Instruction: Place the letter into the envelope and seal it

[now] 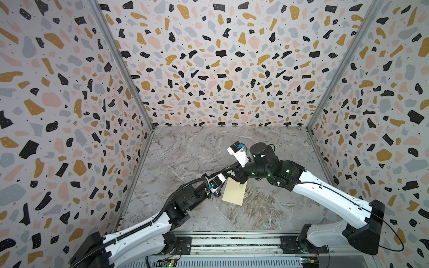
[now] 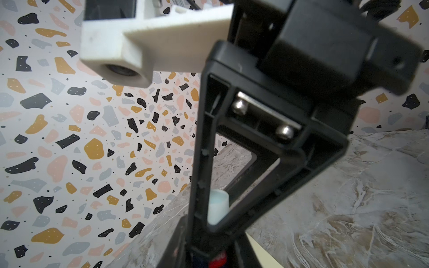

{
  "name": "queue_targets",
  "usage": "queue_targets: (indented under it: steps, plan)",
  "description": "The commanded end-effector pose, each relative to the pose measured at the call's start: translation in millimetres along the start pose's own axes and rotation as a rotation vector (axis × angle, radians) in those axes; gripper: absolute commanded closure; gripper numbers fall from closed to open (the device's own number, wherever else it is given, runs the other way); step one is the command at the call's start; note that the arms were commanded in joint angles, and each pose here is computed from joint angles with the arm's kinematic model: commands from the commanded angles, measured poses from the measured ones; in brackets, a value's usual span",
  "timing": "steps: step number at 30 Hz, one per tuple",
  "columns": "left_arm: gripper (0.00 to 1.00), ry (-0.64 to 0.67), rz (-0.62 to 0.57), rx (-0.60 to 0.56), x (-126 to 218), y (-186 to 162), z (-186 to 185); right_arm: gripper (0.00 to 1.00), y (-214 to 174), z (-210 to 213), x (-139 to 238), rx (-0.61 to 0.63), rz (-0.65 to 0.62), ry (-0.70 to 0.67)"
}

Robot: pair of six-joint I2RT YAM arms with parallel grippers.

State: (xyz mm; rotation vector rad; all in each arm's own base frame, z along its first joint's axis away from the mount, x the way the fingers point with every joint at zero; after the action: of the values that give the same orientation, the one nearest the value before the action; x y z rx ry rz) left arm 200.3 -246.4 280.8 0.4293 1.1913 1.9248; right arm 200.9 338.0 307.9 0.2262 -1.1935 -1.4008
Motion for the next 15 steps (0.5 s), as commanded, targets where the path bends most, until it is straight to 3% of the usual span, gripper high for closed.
queue_targets:
  steps: [1, 7, 15]
  plan:
    - [1.00, 0.025, -0.082, -0.015, -3, 27, 11, 0.76, 11, 8, 6, 0.012, -0.021, 0.013]
    - [1.00, 0.009, -0.058, -0.006, -6, 24, 9, 0.86, 11, 8, 7, 0.019, -0.024, 0.014]
    - [0.63, 0.016, -0.025, -0.017, -3, 16, 9, 0.89, 17, 2, 25, 0.016, -0.065, 0.013]
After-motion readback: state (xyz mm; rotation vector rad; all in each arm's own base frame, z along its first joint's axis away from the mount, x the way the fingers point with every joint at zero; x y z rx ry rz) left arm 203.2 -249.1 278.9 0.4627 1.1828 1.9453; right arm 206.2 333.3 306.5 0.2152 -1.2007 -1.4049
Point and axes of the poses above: each gripper's point midway between its finger pads, its own x axis back along the fingers, its own z axis along the line the jaws close on, y = z × x, the point moved 2 cm from there along x, back along the fingers, and after that the axes turned 6 degrees about -x, right-handed, at the moved point
